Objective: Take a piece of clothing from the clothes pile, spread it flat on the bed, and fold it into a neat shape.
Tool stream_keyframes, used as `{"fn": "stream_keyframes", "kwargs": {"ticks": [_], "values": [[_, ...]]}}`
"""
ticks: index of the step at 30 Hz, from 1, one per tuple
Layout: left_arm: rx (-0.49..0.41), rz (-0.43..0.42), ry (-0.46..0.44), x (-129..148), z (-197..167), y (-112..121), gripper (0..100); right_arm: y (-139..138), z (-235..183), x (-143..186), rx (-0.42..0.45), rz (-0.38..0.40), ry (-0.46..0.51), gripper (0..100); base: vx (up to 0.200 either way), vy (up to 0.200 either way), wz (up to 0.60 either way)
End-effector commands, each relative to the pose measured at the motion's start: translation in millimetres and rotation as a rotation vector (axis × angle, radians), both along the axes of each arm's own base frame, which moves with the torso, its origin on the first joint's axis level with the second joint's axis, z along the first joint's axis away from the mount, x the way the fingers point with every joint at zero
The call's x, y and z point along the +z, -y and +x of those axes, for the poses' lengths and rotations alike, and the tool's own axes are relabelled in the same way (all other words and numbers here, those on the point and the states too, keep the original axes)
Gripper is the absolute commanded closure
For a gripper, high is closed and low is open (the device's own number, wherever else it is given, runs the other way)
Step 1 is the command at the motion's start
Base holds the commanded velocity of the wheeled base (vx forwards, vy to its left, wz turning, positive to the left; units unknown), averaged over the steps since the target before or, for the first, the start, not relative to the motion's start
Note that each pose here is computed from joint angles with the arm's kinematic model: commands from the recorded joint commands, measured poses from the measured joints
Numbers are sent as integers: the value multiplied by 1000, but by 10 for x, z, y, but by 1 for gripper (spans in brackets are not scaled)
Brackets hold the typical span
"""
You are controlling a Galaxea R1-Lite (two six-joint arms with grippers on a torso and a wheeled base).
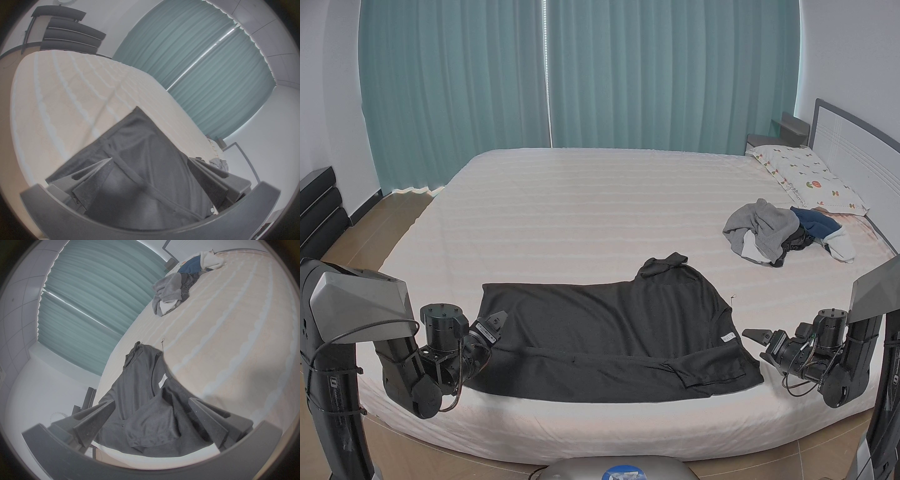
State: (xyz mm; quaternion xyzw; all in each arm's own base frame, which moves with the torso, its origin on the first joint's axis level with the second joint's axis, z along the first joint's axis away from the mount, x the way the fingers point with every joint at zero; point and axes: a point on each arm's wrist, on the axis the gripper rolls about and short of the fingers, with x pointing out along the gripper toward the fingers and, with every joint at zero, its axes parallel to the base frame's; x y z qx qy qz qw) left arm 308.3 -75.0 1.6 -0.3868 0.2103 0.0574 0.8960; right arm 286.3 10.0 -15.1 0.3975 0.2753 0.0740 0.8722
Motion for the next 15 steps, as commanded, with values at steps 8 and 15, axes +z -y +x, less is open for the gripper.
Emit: {"fn": "stream_keyframes", "kwargs": {"ticks": [8, 15], "values": [[0, -19, -71, -81, -40, -164, 0, -275, -253, 84, 92, 23, -49, 0, 0, 0, 0], [-1, -20, -95, -151, -48, -201, 0, -335, -262, -19, 117, 12, -82, 0, 0, 0, 0]]}}
